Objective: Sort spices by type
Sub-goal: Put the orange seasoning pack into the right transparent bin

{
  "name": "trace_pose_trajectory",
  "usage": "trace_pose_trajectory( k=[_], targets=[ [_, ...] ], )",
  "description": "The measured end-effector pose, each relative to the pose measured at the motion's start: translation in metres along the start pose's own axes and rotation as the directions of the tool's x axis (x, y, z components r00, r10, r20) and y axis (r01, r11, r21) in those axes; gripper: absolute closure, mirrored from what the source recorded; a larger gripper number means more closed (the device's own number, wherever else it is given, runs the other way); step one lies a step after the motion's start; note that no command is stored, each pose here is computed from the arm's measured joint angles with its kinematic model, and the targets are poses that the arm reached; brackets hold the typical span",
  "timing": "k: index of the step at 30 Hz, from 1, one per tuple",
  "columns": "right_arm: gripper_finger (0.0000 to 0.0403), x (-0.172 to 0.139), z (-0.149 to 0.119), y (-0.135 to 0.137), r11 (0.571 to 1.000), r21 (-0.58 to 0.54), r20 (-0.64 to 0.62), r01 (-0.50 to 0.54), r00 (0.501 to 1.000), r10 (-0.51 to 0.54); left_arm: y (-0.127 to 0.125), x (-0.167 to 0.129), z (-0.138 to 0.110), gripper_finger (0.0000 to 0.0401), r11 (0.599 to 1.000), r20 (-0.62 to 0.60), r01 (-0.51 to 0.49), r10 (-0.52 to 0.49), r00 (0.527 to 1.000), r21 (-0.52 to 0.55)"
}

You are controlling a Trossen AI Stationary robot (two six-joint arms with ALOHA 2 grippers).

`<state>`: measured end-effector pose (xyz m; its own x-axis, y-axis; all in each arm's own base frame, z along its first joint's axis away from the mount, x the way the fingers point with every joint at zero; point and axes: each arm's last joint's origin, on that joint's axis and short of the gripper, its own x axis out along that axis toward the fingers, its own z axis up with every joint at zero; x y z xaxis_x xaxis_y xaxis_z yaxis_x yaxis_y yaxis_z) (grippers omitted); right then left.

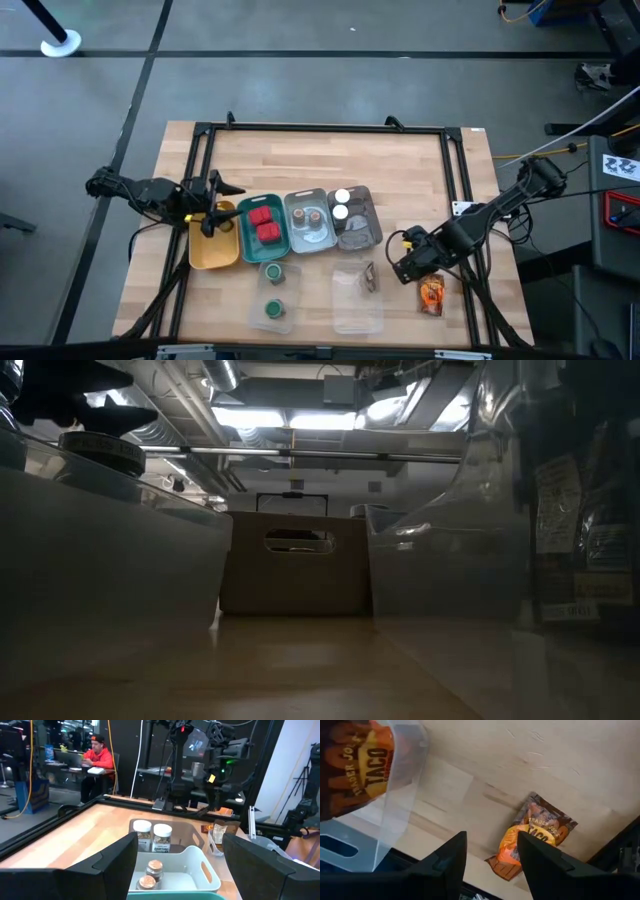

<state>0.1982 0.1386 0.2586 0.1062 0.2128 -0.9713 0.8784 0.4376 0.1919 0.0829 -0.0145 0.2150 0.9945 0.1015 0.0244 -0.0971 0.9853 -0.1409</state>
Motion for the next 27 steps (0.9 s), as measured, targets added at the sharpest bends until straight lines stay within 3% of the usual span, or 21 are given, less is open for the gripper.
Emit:
trace_pose_trajectory(
  k=[16, 27],
  targets=[
    [0.0226, 0.025, 0.003, -0.009, 0.993, 0.096, -0.028, 0.062, 0.998, -0.059, 0.001, 0.0, -0.005, 0.0127, 1.0, -0.049, -0.007, 0.007, 0.999, 0.003],
    [0.0226, 0.075, -0.024, 0.001, 0.971, 0.11, -0.083, 0.212, 0.975, -0.204, 0.001, 0.0, -0.006, 0.0127, 1.0, -0.065, -0.01, 0.01, 0.998, 0.01]
  ],
)
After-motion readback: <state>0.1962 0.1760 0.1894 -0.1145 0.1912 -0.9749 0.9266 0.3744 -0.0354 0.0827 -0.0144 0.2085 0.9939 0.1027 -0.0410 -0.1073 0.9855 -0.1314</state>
